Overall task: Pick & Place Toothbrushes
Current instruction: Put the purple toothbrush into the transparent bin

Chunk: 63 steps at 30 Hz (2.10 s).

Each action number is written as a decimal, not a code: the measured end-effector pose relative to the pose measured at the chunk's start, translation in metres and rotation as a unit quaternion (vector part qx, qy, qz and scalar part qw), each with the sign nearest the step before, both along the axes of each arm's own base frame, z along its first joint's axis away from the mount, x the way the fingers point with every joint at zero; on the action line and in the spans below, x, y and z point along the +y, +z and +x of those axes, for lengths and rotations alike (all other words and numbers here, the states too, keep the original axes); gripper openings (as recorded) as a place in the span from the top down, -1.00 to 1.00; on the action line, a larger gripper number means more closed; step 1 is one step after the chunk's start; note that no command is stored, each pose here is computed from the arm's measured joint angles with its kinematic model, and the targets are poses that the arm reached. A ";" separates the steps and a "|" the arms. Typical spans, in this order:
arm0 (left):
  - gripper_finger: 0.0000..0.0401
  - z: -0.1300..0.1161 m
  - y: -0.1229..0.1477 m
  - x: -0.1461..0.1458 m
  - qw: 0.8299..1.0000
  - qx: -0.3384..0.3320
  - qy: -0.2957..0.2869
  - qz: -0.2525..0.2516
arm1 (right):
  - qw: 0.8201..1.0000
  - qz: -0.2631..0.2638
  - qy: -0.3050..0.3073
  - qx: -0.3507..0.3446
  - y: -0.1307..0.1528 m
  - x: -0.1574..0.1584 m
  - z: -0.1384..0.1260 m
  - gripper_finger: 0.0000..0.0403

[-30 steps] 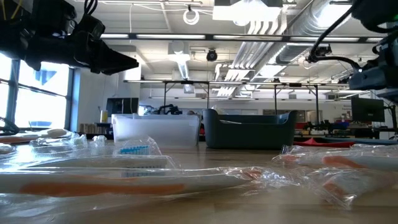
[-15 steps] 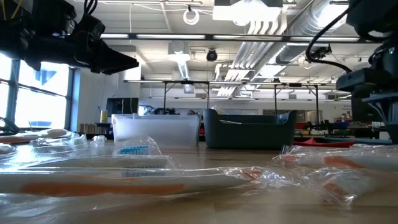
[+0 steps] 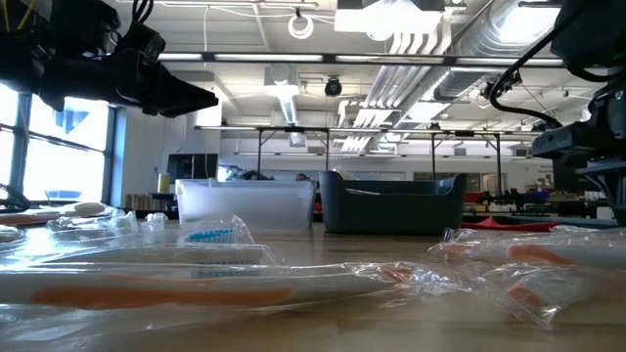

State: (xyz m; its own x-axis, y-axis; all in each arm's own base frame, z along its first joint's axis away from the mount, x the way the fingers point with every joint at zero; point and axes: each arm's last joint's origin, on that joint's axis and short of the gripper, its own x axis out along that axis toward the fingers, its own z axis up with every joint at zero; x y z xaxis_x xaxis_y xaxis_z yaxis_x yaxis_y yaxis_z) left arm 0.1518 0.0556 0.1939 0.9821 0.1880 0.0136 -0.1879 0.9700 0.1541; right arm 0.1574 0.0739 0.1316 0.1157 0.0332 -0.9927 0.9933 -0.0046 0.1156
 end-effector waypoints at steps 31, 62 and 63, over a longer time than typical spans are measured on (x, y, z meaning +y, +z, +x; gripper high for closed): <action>0.15 0.000 0.001 0.002 0.999 -0.006 0.032 -0.002 | 0.995 -0.049 0.027 -0.081 0.015 -0.005 -0.003 0.93; 0.15 -0.001 0.011 0.002 0.997 -0.063 0.040 -0.022 | 0.752 -0.495 0.258 -0.350 0.093 -0.030 0.051 0.92; 0.15 -0.001 0.011 0.002 0.997 -0.062 0.040 -0.022 | 0.749 -0.504 0.258 -0.345 0.093 -0.032 0.053 0.92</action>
State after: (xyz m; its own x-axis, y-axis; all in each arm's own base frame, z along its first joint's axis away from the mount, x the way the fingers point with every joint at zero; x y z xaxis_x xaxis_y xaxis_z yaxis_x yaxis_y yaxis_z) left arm 0.1505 0.0578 0.2048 0.9549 0.2697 0.1243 -0.2808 0.9563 0.0816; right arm 0.2107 0.0420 0.2243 0.8421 -0.4757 -0.2541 0.5355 0.7938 0.2884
